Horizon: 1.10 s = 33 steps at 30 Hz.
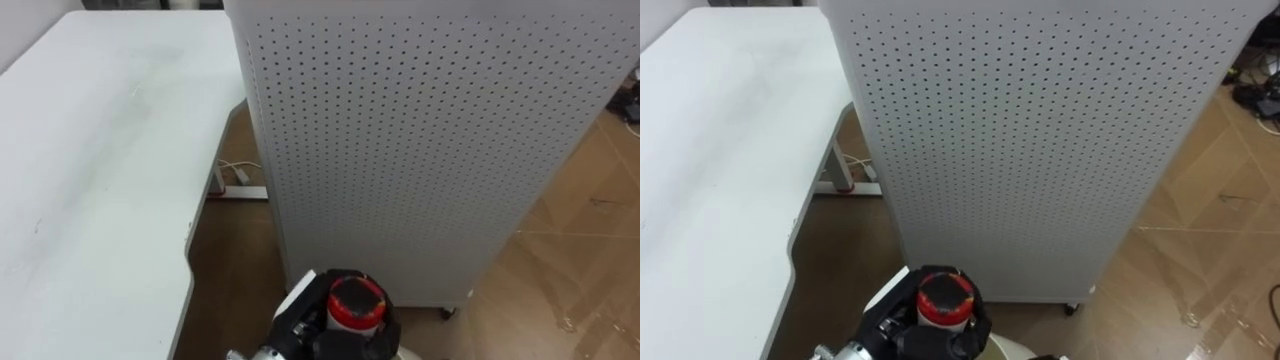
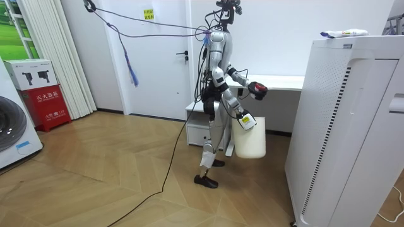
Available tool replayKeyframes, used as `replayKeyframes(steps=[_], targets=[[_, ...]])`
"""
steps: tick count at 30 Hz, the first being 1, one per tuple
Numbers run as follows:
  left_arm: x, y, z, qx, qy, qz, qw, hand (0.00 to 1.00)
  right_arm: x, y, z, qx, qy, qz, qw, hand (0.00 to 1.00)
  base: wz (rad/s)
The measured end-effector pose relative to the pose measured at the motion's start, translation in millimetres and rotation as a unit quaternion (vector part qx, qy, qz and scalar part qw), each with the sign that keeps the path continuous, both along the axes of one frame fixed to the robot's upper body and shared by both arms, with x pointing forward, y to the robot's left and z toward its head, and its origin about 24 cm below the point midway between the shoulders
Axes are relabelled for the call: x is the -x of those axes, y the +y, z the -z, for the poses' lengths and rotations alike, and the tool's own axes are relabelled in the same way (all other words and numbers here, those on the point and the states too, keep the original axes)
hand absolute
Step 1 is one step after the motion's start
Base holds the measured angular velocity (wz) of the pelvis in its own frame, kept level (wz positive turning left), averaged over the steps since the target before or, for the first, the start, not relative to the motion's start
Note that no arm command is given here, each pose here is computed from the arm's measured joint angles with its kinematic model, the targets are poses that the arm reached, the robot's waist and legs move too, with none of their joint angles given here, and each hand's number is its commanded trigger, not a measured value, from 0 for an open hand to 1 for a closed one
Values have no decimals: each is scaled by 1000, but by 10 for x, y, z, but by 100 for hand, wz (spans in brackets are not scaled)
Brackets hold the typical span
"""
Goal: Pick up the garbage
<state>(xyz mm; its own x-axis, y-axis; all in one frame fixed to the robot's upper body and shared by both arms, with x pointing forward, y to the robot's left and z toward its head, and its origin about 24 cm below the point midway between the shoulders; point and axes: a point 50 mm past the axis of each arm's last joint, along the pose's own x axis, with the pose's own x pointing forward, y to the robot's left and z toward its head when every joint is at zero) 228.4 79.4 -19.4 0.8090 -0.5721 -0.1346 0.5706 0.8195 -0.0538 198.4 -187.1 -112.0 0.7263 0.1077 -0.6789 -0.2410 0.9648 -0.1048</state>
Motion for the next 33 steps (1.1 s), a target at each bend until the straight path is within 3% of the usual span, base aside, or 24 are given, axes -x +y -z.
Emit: replayKeyframes(steps=[2, 3, 6, 8, 9, 33], targets=[[9, 0, 9, -1, 3, 6, 1000, 100, -9, -6, -6, 1, -1, 0, 1000, 100, 0], [13, 2, 12, -2, 4, 11, 1000, 95, -18, -10, -12, 2, -3, -1, 1000, 100, 0], [40, 5, 37, -8, 10, 20, 1000, 91, -22, -29, -13, 5, -4, 0, 1000, 100, 0], [61, 7, 55, -9, 13, 22, 1000, 42, -22, -35, -14, 6, -4, 1, 1000, 100, 0], [69, 10, 61, -10, 15, 24, 1000, 0, -22, -42, -14, 8, -5, 3, 1000, 100, 0], [114, 17, 25, -9, 6, 53, 999, 0, 70, -212, 5, 28, 3, 13, 1000, 100, 0]])
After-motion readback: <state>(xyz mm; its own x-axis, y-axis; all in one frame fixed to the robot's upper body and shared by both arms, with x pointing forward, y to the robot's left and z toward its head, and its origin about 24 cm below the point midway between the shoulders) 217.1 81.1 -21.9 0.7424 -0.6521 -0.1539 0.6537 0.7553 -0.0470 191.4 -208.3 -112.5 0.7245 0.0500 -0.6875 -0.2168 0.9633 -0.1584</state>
